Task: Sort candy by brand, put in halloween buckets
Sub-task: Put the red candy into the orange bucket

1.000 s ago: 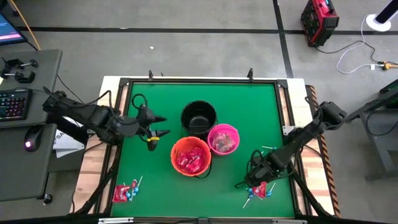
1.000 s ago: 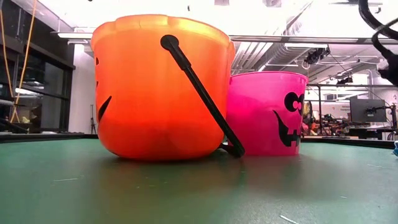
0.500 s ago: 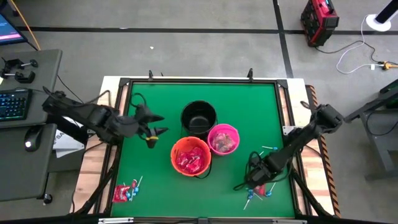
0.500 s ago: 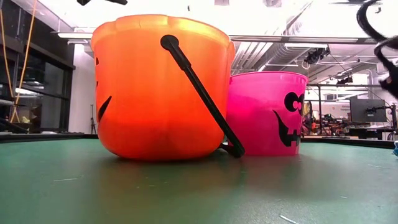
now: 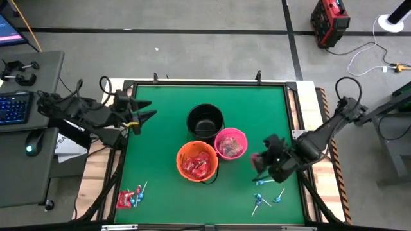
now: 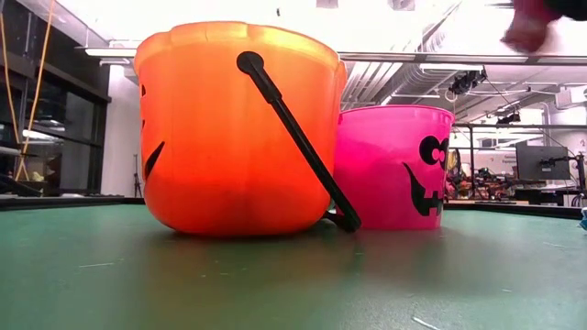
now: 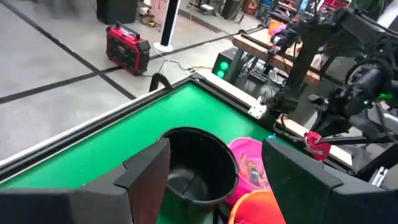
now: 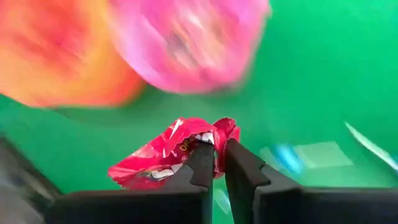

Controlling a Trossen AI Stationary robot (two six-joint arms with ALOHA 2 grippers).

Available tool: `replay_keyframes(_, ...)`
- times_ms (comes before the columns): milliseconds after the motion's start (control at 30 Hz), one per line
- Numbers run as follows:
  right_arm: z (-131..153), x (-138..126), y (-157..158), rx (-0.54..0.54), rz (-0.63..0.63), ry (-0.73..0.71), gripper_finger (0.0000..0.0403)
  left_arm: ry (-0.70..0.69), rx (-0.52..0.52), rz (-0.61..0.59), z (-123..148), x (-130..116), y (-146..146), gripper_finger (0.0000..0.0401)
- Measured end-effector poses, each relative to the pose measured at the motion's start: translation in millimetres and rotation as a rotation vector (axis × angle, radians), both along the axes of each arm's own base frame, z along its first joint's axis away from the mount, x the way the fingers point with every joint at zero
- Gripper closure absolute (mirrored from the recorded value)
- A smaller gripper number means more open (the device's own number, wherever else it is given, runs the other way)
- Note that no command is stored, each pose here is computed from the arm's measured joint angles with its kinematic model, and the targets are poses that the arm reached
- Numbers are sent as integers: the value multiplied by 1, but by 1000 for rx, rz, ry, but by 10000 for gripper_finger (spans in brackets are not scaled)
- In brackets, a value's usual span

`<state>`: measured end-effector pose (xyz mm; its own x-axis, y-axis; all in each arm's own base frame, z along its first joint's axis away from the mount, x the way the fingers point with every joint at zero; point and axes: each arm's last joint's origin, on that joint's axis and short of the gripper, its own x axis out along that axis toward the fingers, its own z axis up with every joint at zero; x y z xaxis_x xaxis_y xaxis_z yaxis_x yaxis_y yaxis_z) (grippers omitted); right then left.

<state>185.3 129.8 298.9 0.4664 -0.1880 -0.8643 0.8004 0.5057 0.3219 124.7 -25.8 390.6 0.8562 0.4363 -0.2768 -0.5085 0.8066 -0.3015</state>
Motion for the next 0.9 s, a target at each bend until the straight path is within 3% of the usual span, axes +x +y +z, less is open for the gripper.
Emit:
replay_keyframes(67, 4, 14, -1, -51, 26, -141, 396, 1, 0, 0, 0, 0, 0, 158)
replay_keyframes(233, -6, 71, 3, -126, 210, -342, 390, 37, -22, -27, -5, 9, -4, 158)
replay_keyframes(367, -14, 116, -1, -207, 363, -473, 360, 88, -21, -49, -11, 20, -9, 158)
replay_keyframes(500, -25, 148, -15, -200, 397, -555, 313, 131, -32, -96, -16, 29, -14, 158)
replay_keyframes(700, -41, 165, -28, -149, 516, -511, 215, 150, -67, -128, -20, 35, -18, 158)
replay_keyframes(833, -25, 168, -37, -187, 594, -509, 164, 156, -160, -143, -24, 39, -20, 158)
replay_keyframes(900, -12, 165, -45, -210, 594, -478, 154, 221, -257, -187, -31, 42, -24, 158)
